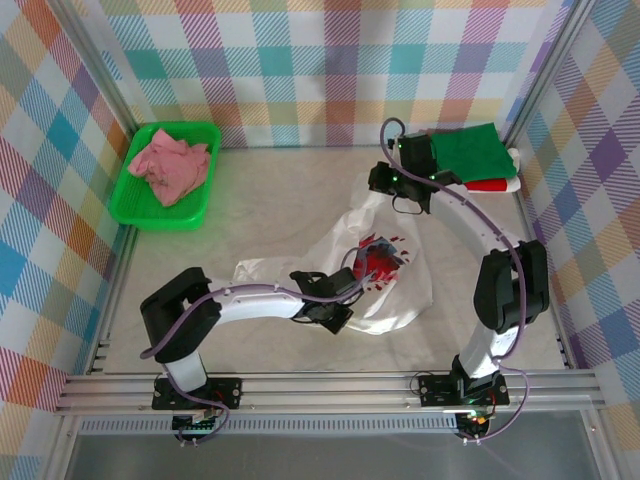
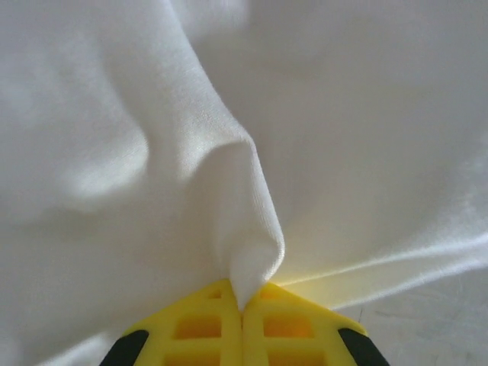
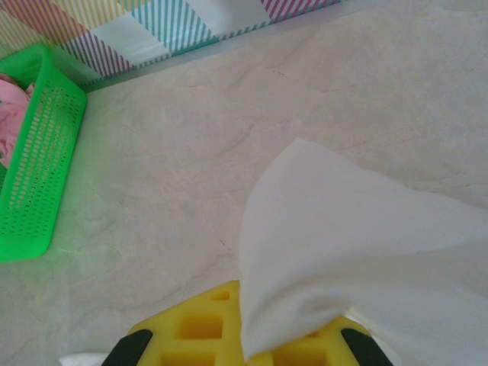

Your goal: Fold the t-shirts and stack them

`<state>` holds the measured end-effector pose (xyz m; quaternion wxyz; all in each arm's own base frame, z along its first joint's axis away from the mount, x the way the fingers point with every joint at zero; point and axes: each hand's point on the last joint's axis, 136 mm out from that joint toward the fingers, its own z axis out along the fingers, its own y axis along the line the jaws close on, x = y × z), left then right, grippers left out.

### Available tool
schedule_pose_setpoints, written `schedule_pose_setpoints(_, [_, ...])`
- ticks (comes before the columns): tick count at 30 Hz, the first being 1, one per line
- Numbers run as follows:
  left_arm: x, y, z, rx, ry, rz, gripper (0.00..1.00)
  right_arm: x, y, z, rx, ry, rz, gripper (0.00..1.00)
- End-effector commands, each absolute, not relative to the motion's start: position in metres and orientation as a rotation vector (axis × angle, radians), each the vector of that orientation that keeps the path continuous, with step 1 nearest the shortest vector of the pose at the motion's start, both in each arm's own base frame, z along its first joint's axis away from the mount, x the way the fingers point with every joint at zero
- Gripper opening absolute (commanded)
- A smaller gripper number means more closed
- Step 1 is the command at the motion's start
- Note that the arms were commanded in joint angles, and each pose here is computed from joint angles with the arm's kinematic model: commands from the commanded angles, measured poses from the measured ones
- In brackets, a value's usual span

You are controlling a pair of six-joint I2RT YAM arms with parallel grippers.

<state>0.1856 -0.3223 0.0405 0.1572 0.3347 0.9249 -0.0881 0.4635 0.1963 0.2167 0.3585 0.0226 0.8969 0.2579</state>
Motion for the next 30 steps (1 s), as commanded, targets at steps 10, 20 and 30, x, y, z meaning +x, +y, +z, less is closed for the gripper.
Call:
schedule_pose_setpoints(10, [0.197,-0.305,0.063,0.923,2.615,-0.295,0.00,0.457,0.184,0.238,0.068,2.261,0.663,0.00])
schedule_pose_setpoints(20, [0.230,-0.268,0.117,0.733,2.443,-0.166,0.00,0.444,0.171,0.248,0.061,2.250,0.647,0.00])
schedule_pose_setpoints(30, [0.251,-0.122,0.281,0.275,1.955,-0.017,0.00,0.352,0.129,0.346,-0.020,2.033,0.549,0.00])
